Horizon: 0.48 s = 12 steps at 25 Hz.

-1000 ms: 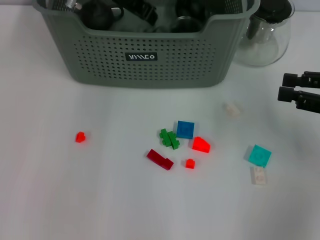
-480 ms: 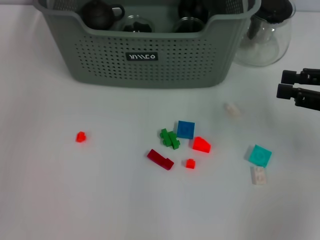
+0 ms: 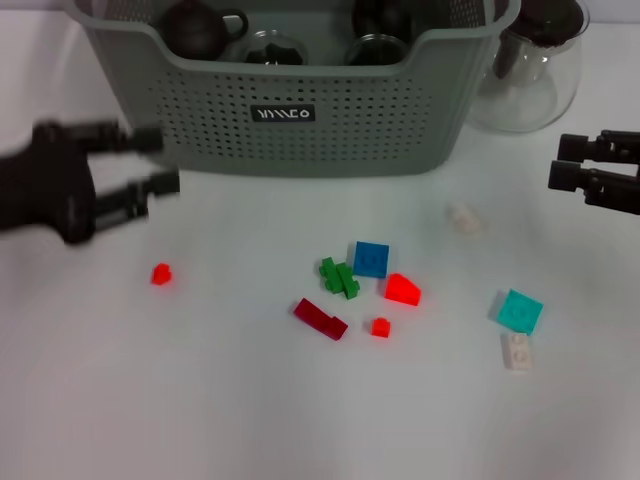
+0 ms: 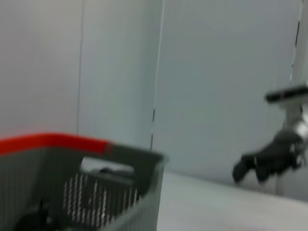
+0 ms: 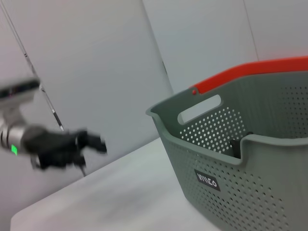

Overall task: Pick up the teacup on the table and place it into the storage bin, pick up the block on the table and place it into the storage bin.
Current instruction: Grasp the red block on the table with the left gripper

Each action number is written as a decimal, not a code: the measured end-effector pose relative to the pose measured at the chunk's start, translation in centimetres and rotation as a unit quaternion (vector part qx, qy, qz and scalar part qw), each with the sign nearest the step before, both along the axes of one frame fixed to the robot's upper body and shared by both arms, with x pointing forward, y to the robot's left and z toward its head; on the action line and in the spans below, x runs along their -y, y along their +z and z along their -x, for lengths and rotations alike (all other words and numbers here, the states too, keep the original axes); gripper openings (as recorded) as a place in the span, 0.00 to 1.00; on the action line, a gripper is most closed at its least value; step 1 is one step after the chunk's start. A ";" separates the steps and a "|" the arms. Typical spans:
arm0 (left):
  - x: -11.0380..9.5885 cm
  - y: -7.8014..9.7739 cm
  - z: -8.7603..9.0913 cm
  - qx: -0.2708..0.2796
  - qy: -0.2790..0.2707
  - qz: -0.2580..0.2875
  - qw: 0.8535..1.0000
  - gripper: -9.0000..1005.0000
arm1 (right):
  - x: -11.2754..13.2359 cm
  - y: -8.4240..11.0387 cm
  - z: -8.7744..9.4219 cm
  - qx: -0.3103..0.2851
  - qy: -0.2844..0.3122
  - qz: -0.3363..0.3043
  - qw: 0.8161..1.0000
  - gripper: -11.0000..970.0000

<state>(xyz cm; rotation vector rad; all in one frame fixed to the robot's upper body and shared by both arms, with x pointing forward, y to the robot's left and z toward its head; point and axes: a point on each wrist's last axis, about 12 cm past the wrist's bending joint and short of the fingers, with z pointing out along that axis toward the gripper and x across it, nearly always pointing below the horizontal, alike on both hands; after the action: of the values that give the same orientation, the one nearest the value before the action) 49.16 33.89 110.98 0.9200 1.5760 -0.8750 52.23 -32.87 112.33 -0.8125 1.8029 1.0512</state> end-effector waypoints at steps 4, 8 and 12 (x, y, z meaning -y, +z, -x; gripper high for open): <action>0.3 -3.8 1.9 0.003 0.043 -0.023 0.999 0.46 | -0.1 0.0 -0.1 0.000 0.001 0.000 1.000 0.51; 1.2 -6.7 3.3 0.013 0.081 -0.050 0.995 0.46 | -0.1 0.0 -0.1 -0.001 0.000 0.000 1.000 0.51; 1.8 -8.4 3.8 0.006 0.110 -0.070 0.991 0.46 | 0.0 0.0 0.0 -0.002 0.000 0.000 1.000 0.51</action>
<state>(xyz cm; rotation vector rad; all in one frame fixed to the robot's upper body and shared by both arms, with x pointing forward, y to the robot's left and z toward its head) 45.39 32.07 102.53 0.8278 1.7088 -0.6092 52.27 -32.84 112.29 -0.8108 1.8061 1.0518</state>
